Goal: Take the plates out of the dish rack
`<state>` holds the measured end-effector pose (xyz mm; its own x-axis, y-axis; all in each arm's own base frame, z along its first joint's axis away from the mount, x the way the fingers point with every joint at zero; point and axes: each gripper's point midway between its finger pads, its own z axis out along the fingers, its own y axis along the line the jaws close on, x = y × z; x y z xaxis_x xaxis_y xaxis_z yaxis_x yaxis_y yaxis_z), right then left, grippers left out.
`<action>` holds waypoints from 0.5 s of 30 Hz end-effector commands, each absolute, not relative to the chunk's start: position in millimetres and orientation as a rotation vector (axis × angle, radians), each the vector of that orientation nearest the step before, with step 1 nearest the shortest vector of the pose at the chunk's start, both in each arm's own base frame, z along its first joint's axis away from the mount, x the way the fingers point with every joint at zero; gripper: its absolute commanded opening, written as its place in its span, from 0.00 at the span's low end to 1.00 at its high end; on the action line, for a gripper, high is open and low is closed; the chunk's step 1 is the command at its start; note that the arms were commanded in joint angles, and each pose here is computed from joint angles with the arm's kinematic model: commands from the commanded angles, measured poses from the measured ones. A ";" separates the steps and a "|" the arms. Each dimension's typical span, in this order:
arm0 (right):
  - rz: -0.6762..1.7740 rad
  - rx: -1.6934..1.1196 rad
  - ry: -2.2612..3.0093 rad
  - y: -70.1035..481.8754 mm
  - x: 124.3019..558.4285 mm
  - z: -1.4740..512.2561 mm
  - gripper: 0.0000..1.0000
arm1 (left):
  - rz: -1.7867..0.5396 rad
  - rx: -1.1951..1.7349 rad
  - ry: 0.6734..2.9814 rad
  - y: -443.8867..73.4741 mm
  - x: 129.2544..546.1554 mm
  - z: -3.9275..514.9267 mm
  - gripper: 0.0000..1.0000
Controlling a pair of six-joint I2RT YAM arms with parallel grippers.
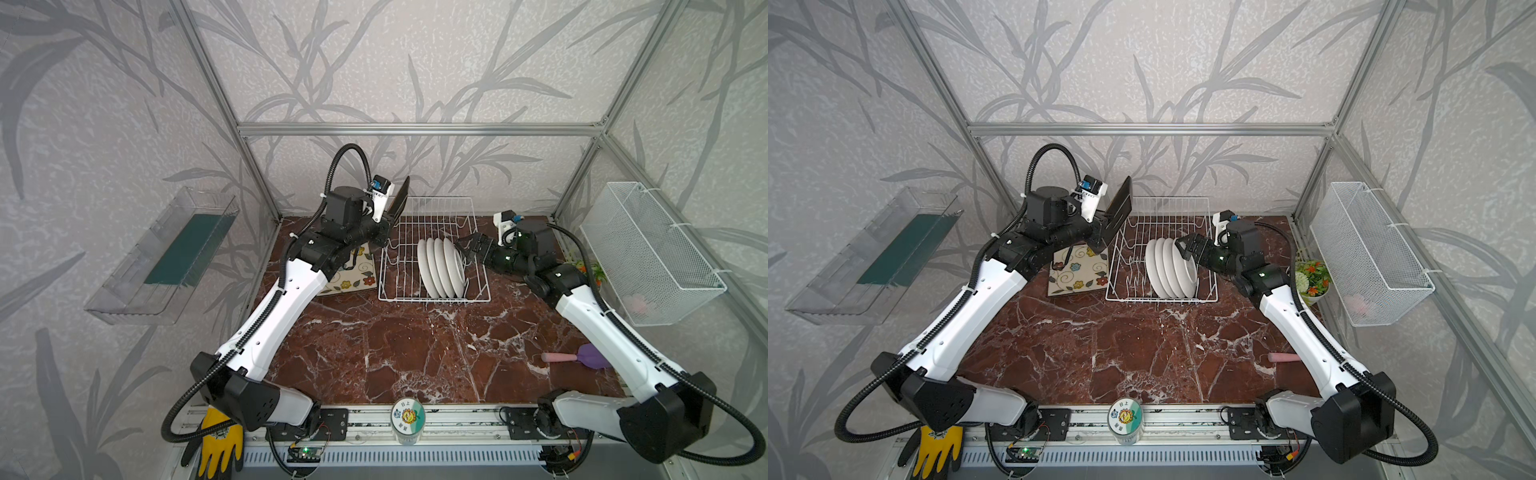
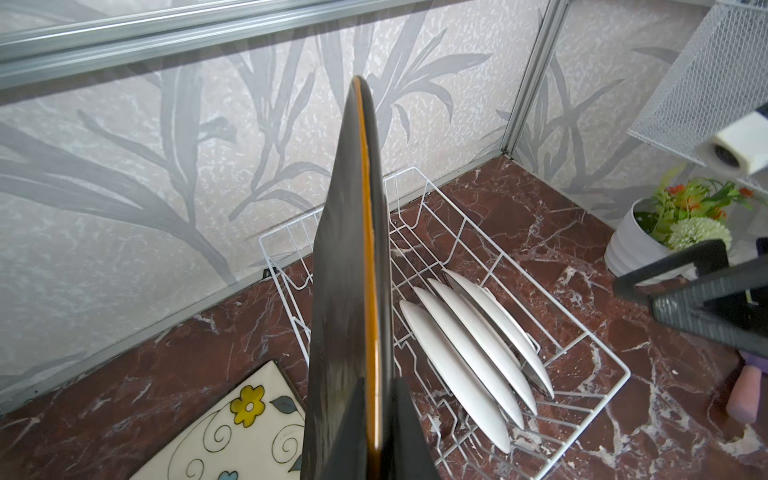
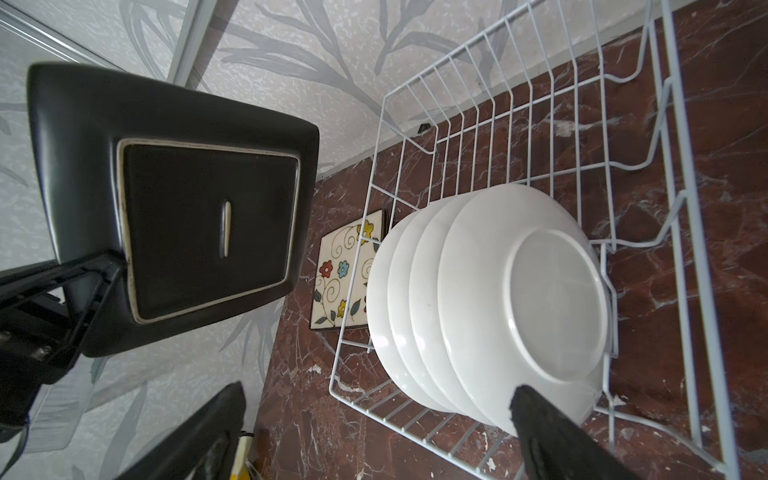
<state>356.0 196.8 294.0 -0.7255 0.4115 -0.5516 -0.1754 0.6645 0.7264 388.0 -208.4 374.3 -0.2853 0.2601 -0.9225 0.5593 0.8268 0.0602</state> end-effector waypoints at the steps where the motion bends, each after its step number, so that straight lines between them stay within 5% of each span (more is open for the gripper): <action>1: 1.135 0.201 2.098 203.6 362.0 319.4 0.99 | -0.197 0.683 1.491 -202.8 374.6 468.3 0.00; 15: 1.222 0.250 2.124 215.0 389.5 333.6 0.99 | 0.044 0.993 1.194 -214.9 337.9 454.9 0.00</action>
<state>388.0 211.2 316.1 -0.7588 0.4701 -0.4508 -0.1265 0.5726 0.8100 358.3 -208.8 361.4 0.0600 0.5588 -0.8271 0.6202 0.6284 0.4696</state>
